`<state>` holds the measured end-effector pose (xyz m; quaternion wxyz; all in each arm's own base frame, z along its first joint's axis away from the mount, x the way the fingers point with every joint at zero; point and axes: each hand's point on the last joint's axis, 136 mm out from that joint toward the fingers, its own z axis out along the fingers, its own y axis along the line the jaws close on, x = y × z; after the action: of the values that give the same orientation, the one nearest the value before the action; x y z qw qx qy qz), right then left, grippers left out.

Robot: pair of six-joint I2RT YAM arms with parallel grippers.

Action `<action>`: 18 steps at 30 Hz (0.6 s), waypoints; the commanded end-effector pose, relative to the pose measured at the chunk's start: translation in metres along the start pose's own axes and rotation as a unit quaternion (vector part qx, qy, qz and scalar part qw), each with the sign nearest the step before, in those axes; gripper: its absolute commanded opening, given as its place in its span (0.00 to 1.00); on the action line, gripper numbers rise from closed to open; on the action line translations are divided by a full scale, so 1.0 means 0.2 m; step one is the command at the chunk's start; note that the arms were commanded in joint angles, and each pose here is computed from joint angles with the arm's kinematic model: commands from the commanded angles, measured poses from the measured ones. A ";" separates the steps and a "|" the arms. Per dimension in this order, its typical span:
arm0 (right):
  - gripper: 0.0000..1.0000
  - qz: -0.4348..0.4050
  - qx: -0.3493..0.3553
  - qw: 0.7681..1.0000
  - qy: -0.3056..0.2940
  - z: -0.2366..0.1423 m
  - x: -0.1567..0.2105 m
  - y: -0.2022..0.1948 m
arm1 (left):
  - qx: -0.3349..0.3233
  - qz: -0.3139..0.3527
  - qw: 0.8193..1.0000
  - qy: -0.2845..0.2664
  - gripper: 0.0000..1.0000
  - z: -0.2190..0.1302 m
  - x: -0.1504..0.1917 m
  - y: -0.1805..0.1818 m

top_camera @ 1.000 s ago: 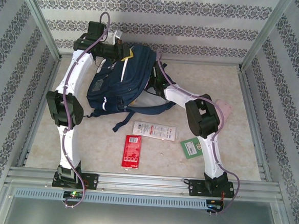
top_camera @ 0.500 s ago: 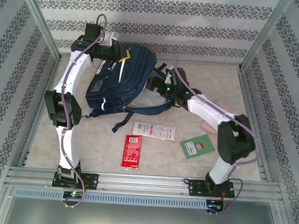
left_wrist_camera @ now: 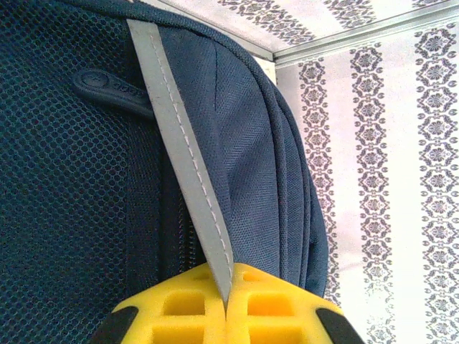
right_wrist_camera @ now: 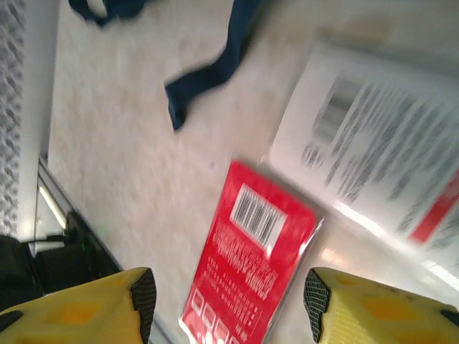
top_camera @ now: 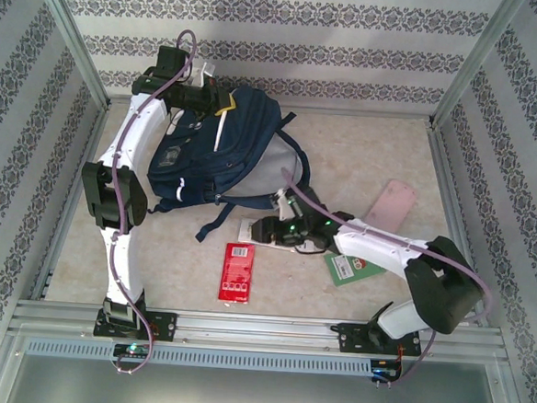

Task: Pack the student bag
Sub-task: Pick up the loose stationery from the bottom-center of the table.

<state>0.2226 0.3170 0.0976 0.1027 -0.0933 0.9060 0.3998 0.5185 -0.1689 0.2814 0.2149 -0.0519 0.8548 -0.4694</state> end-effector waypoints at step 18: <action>0.49 0.082 0.019 0.993 0.081 0.30 0.25 -0.11 | 0.041 0.041 0.998 -0.025 0.00 -0.10 -0.03 -0.17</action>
<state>0.1914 0.3361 0.0330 0.0089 -0.0478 0.9253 0.3762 0.5192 -0.1689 0.2736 0.2105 -0.0546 0.8557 -0.4697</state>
